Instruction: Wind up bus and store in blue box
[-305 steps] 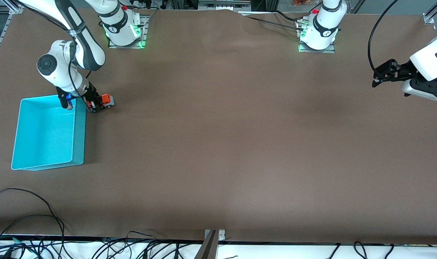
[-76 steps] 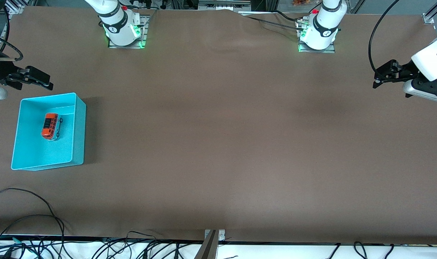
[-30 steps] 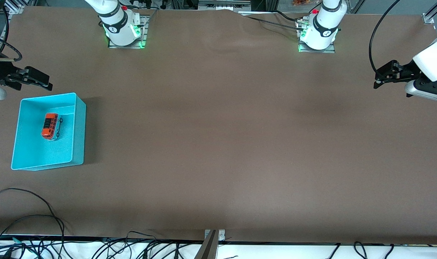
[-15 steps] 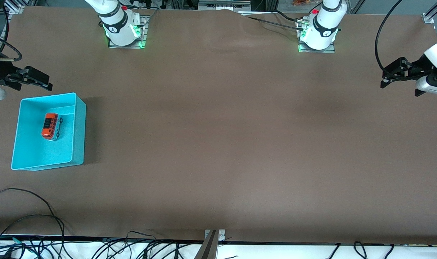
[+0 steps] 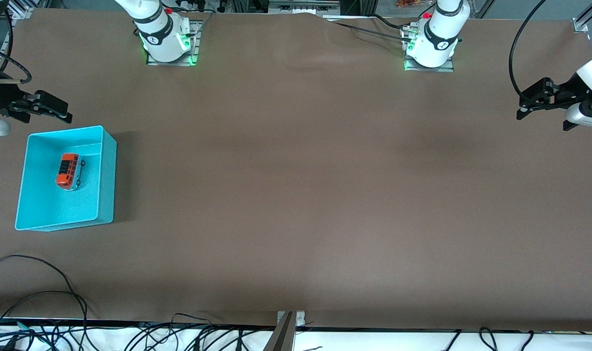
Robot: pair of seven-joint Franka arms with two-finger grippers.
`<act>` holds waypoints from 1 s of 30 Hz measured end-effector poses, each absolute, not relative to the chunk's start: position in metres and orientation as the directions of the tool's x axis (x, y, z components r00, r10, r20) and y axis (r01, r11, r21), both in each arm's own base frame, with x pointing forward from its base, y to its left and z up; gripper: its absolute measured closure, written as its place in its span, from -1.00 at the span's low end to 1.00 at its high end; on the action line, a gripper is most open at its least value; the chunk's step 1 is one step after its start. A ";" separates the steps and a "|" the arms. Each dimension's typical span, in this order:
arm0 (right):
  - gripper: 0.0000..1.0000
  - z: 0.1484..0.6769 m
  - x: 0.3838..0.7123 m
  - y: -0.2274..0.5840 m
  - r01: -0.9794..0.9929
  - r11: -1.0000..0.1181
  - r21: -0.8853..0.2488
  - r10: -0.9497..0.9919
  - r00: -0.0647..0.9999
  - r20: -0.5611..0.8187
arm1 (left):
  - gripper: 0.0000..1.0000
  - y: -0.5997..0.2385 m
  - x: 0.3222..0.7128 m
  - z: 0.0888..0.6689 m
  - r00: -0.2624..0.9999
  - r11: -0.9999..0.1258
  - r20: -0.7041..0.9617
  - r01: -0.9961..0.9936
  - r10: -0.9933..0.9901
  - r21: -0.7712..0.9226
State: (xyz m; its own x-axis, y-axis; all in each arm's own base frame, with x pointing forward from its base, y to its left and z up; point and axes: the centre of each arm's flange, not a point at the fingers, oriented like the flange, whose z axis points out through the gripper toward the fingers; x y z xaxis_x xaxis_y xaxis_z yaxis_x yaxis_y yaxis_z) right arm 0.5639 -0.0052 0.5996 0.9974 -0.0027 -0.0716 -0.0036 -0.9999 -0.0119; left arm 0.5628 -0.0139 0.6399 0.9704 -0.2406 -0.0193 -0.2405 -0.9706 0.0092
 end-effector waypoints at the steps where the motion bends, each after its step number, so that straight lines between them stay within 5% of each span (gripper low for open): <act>1: -1.00 0.599 0.564 -0.005 -0.004 -1.000 -0.012 -0.003 0.997 -0.073 | -1.00 -0.013 0.563 0.640 0.971 -0.971 -0.020 -0.239 -0.239 0.009; 30: -1.00 0.598 0.565 -0.004 0.000 -1.000 -0.010 0.001 0.997 -0.075 | -1.00 -0.012 0.563 0.639 0.971 -0.972 -0.022 -0.236 -0.237 0.010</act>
